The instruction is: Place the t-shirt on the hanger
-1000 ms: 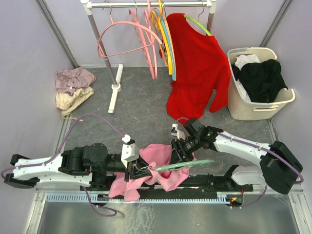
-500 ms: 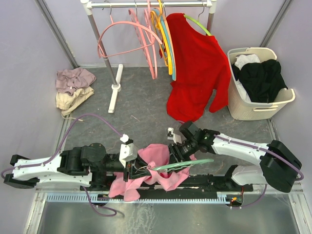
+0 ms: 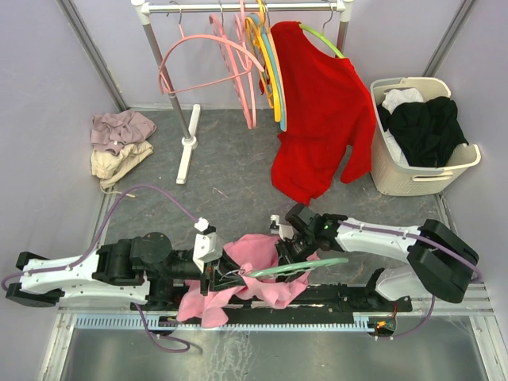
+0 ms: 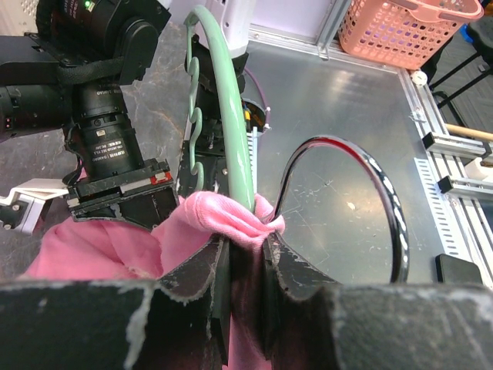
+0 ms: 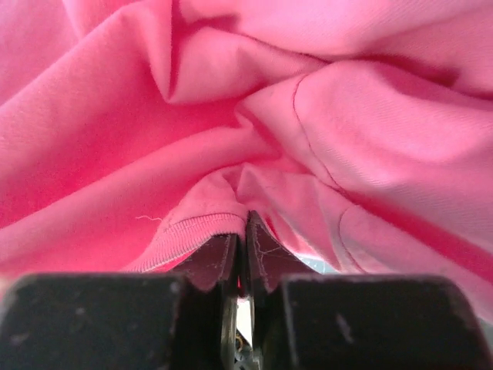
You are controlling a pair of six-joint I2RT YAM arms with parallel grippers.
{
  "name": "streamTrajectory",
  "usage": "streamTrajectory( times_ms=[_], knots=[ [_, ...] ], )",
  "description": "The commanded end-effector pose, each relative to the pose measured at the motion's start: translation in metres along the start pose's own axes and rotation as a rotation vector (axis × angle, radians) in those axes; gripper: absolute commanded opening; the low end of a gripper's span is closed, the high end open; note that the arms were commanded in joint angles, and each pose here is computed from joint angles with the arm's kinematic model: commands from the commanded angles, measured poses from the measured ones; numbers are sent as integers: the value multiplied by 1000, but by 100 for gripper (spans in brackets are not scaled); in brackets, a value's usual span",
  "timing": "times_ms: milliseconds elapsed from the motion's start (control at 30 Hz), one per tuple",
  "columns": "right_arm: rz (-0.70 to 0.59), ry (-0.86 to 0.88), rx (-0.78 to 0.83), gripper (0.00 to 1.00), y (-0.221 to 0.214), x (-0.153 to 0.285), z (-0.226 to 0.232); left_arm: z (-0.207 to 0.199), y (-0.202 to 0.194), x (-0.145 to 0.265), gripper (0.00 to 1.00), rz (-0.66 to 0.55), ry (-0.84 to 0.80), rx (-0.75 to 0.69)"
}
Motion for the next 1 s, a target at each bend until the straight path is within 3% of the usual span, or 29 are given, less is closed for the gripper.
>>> streamTrajectory(
  times_ms=[0,133,367,500,800,967],
  knots=[
    [-73,-58,66,9,17,7,6,-19,36,11,3,-125,-63,-7],
    [-127,-166,46,1,19,27,-5,-18,36,13,3,-131,-57,-7],
    [-359,-324,-24,1,25,95,-20,-5,37,14,3,-146,33,2],
    [-424,-372,-21,1,24,118,-11,0,42,15,3,-172,74,-2],
    [-487,-564,-43,1,7,147,-21,7,50,20,3,-206,145,-13],
    [-483,-569,-36,1,4,149,-21,6,58,21,3,-238,149,-21]
  ],
)
Point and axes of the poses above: each gripper's point midway between its finger pads, its own x axis back along the fingers, its own z axis along the line the jaws close on, y = z × x, the point moved 4 cm from there along x, back along the fingers, and after that the axes turned 14 degrees about x, right-handed, at the moved point
